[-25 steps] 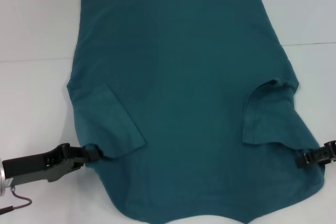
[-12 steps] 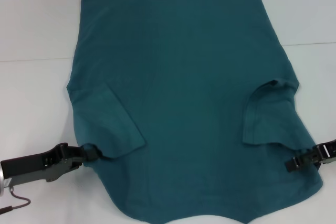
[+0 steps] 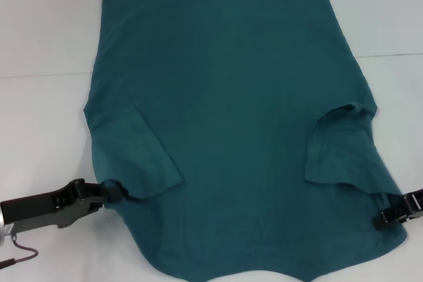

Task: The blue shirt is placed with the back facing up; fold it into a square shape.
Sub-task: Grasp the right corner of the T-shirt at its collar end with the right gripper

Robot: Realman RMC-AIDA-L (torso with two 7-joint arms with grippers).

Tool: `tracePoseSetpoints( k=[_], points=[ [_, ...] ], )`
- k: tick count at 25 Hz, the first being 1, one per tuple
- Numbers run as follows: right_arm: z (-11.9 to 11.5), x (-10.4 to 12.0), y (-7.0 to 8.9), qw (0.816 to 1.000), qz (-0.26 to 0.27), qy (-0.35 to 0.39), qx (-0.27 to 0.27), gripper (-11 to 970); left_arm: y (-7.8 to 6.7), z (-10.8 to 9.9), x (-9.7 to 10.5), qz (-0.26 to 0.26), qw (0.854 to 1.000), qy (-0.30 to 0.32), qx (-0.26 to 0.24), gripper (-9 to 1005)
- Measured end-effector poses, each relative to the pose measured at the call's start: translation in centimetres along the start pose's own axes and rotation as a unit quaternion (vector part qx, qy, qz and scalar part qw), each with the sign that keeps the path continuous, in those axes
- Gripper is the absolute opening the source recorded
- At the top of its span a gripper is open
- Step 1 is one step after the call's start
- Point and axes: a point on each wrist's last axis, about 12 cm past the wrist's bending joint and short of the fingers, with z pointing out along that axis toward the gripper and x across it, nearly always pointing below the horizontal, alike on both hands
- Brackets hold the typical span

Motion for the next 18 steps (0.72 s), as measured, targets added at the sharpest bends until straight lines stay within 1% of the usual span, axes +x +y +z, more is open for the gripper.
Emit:
tracePoseSetpoints(
  k=[1, 12, 17, 18],
  points=[
    [-0.03, -0.03, 0.0, 1.0, 0.0, -0.001, 0.0, 557, 0.0, 0.0, 0.0, 0.0, 1.0, 0.0, 0.0, 44],
    [-0.45, 0.14, -0.39, 1.0, 0.012, -0.009, 0.001, 315, 0.04, 0.02, 0.05, -0.002, 1.0, -0.001, 0.0, 43],
    [-0.67, 0.13, -0.45, 1.0, 0.013, -0.013, -0.001, 77, 0.02, 0.01, 0.11, -0.002, 1.0, 0.0, 0.001, 44],
    [-0.82, 0.17, -0.49, 1.0, 0.015, -0.014, -0.004, 69, -0.03, 0.0, 0.15, -0.002, 1.0, 0.003, 0.003, 44]
  ],
)
